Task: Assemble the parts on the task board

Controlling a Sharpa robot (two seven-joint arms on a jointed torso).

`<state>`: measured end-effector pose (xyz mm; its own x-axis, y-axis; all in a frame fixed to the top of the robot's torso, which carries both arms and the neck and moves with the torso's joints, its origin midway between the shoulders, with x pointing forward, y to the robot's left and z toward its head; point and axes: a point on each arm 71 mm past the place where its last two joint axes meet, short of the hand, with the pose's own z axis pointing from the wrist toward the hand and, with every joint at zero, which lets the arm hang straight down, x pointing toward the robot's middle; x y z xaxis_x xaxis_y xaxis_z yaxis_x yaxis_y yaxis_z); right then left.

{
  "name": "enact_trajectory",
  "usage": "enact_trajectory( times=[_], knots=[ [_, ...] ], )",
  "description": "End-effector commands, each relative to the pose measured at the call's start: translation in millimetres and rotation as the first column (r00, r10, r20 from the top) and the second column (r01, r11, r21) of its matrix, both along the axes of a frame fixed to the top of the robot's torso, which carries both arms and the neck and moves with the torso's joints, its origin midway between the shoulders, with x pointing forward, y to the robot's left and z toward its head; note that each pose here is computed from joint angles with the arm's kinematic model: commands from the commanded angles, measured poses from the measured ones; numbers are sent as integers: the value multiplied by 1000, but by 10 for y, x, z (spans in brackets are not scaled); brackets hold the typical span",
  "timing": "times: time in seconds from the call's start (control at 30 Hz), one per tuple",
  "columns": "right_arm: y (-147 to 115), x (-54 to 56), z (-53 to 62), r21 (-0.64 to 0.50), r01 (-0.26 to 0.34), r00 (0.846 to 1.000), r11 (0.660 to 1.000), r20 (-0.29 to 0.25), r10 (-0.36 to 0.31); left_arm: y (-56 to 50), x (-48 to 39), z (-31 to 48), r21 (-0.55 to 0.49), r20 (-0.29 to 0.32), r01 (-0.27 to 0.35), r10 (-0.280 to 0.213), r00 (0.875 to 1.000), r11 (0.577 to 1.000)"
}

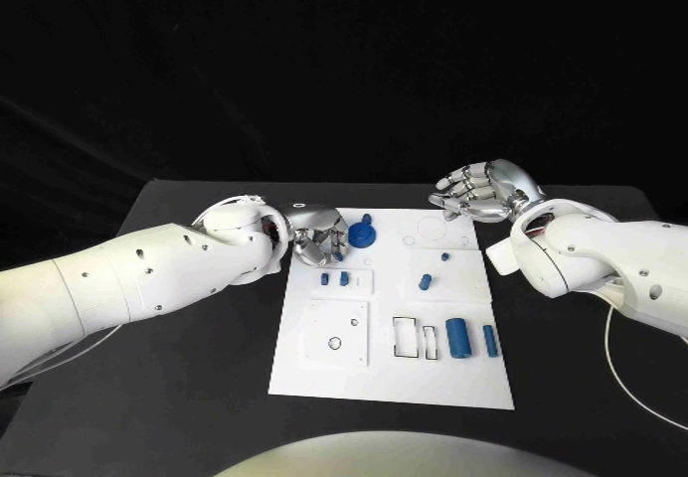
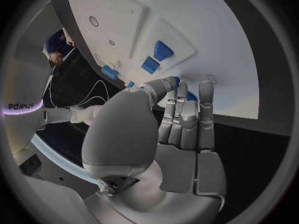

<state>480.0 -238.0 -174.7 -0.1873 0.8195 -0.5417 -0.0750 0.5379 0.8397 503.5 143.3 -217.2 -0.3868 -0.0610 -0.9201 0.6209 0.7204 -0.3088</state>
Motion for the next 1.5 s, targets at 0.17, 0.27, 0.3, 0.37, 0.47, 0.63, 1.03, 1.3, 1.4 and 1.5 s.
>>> enact_trajectory(
  times=[0.17, 0.27, 0.3, 0.37, 0.47, 0.63, 1.03, 1.3, 1.4, 1.5],
  knots=[
    [15, -3, 3, -2, -15, 1000, 1000, 6, 15, -30, -30, -42, 17, -25, 24, -24, 999, 1000],
    [16, -3, 3, -1, -15, 1000, 1000, 6, 15, -32, -30, -49, 20, -27, 24, -24, 999, 1000],
    [16, -3, 3, -1, -15, 1000, 1000, 6, 15, -33, -30, -52, 22, -28, 24, -23, 999, 999],
    [16, -3, 3, -2, -15, 1000, 1000, 6, 15, -34, -30, -57, 24, -30, 24, -23, 999, 999],
    [16, -2, 3, -2, -15, 1000, 1000, 6, 15, -36, -33, -67, 29, -35, 26, -25, 999, 999],
    [14, -1, 2, -2, -15, 1000, 1000, 5, 15, -34, -32, -76, 31, -36, 26, -25, 999, 999],
    [14, 0, 1, -2, -15, 1000, 1000, 5, 15, -25, -20, -69, 22, -20, 17, -17, 1000, 1000],
    [14, 2, 1, -2, -15, 1000, 1000, 6, 15, -17, -16, -66, 19, -16, 14, -14, 1000, 1000],
    [15, 3, 0, -2, -15, 1000, 1000, 6, 15, -14, -14, -65, 18, -14, 12, -12, 1000, 1000],
    [16, 3, -1, -2, -15, 1000, 1000, 6, 15, -9, -12, -64, 18, -13, 9, -9, 1000, 1000]
  ],
)
